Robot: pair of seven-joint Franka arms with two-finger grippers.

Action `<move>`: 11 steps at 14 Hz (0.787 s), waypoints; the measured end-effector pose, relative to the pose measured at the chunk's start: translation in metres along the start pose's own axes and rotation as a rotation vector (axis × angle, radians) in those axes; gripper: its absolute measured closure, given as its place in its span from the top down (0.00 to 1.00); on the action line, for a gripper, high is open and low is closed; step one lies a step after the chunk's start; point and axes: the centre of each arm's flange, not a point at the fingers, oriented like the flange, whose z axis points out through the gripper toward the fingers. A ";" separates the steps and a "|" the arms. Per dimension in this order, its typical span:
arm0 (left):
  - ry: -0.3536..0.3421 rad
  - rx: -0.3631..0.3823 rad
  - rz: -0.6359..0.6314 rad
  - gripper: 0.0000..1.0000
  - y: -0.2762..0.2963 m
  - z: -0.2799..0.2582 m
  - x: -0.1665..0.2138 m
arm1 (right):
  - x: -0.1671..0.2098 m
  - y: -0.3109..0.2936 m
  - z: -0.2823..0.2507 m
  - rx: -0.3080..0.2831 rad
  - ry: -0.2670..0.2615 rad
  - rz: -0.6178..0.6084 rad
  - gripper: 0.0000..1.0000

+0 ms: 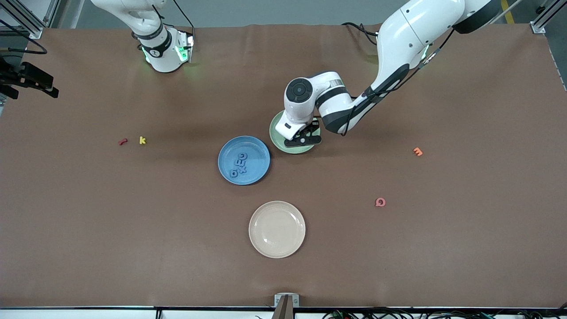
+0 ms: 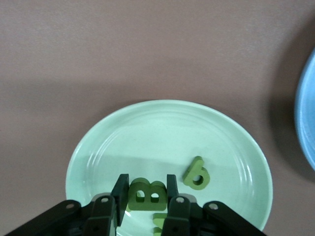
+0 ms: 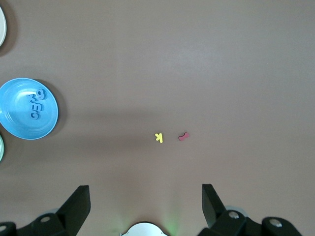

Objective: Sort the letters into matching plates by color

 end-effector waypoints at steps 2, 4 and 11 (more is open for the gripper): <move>-0.001 -0.003 -0.005 0.35 0.005 0.002 0.000 | 0.000 -0.001 0.000 0.000 0.001 -0.003 1.00; 0.002 0.005 -0.009 0.35 0.006 0.007 0.002 | -0.001 -0.003 -0.002 0.000 0.003 -0.007 1.00; 0.010 -0.002 -0.023 0.79 0.005 0.003 0.010 | -0.001 -0.016 -0.003 -0.004 0.006 -0.033 1.00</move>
